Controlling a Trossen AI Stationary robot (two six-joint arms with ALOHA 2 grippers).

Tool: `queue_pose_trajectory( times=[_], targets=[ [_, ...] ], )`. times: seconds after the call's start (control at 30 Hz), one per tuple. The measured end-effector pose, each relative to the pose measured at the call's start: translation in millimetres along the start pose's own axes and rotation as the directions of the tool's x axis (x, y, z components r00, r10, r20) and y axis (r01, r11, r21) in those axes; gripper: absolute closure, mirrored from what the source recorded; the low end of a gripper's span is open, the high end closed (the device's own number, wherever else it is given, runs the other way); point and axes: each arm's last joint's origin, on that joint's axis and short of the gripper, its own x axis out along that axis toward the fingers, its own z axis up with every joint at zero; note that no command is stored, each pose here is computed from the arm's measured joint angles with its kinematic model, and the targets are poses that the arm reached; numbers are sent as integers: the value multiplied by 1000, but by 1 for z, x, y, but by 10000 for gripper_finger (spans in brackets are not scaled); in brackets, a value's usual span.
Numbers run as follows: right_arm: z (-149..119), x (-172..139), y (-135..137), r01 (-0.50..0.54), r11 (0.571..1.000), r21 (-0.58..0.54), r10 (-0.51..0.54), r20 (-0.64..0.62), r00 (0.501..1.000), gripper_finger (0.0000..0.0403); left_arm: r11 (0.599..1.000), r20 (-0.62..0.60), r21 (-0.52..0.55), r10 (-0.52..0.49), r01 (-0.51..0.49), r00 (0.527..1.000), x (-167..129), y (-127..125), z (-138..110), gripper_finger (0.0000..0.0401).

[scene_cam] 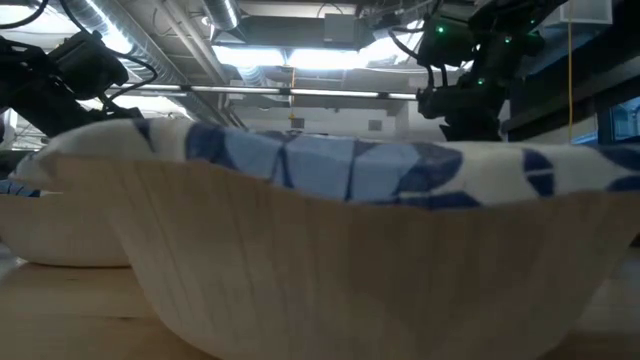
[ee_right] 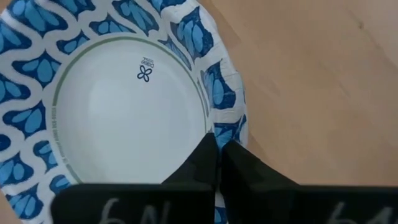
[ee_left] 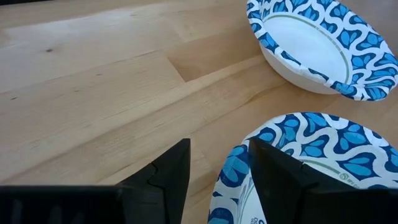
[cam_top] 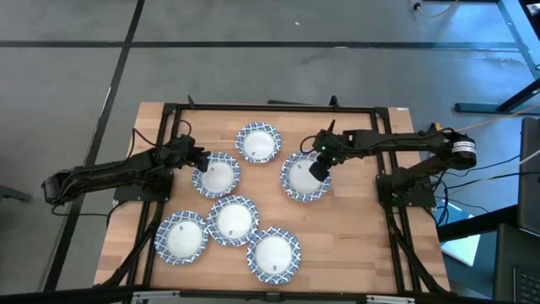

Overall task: Nest bowls inside each other
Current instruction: Stack the white patterned bowl on the white patterned bowl

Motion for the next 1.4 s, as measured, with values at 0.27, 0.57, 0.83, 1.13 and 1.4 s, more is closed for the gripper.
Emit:
queue_pose_trajectory(
  times=[0.27, 0.57, 0.83, 1.13, 1.4],
  targets=[
    [0, 0, 0, 3, 1000, -11, -3, 1, 1000, 329, 1000, 0, -1, 0, 0, 1000, 0, 0, 0, 244],
    [7, 0, 2, 5, 1000, -27, -3, 82, 997, 248, 1000, 0, -1, 0, 0, 1000, 0, 0, 0, 244],
    [34, -10, 23, -323, 938, -122, 345, 301, 889, 224, 1000, 0, -1, 0, 0, 1000, 0, 0, 0, 244],
    [47, -20, 33, -366, 905, -216, 425, 445, 788, 231, 1000, 1, 0, 0, 0, 1000, 0, 0, 0, 244],
    [64, -40, 38, -291, 906, -309, 416, 509, 754, 232, 1000, 1, 0, 0, 0, 1000, 0, 0, 0, 244]
  ],
)
